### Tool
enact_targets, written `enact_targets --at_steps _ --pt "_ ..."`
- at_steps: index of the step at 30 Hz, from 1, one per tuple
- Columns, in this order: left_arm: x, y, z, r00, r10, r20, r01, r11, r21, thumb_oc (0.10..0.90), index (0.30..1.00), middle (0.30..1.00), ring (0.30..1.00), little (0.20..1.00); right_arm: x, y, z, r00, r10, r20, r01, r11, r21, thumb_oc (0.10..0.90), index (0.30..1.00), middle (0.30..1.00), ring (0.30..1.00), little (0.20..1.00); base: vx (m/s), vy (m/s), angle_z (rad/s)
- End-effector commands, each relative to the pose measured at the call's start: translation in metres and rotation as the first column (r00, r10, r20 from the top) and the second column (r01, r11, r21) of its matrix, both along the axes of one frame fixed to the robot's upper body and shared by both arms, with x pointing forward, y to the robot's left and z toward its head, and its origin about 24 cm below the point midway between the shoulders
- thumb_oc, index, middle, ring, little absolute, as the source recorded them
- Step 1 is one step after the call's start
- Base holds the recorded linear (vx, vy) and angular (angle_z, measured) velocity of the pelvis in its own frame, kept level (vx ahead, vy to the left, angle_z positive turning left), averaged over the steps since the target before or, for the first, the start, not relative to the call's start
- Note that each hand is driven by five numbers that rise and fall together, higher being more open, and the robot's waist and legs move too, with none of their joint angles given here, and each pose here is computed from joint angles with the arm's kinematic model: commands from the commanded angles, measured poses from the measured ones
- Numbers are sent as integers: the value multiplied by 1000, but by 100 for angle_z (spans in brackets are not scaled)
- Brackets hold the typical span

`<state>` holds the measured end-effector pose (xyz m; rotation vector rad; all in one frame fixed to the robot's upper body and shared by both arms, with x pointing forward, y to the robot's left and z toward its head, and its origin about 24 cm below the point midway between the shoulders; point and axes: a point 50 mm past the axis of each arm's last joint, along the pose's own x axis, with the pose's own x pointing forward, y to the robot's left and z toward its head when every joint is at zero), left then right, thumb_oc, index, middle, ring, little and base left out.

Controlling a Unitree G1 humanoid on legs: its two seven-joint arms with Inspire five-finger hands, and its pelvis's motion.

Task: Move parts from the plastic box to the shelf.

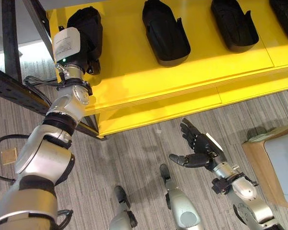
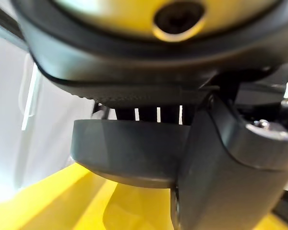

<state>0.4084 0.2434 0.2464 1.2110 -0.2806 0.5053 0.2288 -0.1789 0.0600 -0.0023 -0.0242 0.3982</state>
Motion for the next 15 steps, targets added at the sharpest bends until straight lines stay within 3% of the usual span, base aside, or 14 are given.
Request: enact_targets --at_steps 1,5,6,7,15 --pt "-4 3 61 988 6 155 1 999 -41 400 300 300 300 300 -1 0 44 974 30 226 -45 997 58 900 1000 1000 1000 1000 0 0 0" --pt "-1 1 54 996 2 92 2 999 -41 400 300 300 300 300 -2 -1 44 974 34 223 -49 997 63 900 1000 1000 1000 1000 0 0 0" --pt "0 0 53 997 -1 82 4 999 -43 625 616 616 616 616 -3 0 44 975 37 219 -52 997 64 900 1000 1000 1000 1000 0 0 0" --pt "1 0 52 998 3 66 0 999 -33 900 1000 1000 1000 1000 -3 -1 44 975 36 219 -51 997 64 900 1000 1000 1000 1000 0 0 0" --pt "1 5 47 1000 -2 5 2 1000 2 900 1000 1000 1000 1000 -3 -3 44 976 40 215 -55 996 64 900 1000 1000 1000 1000 0 0 0"
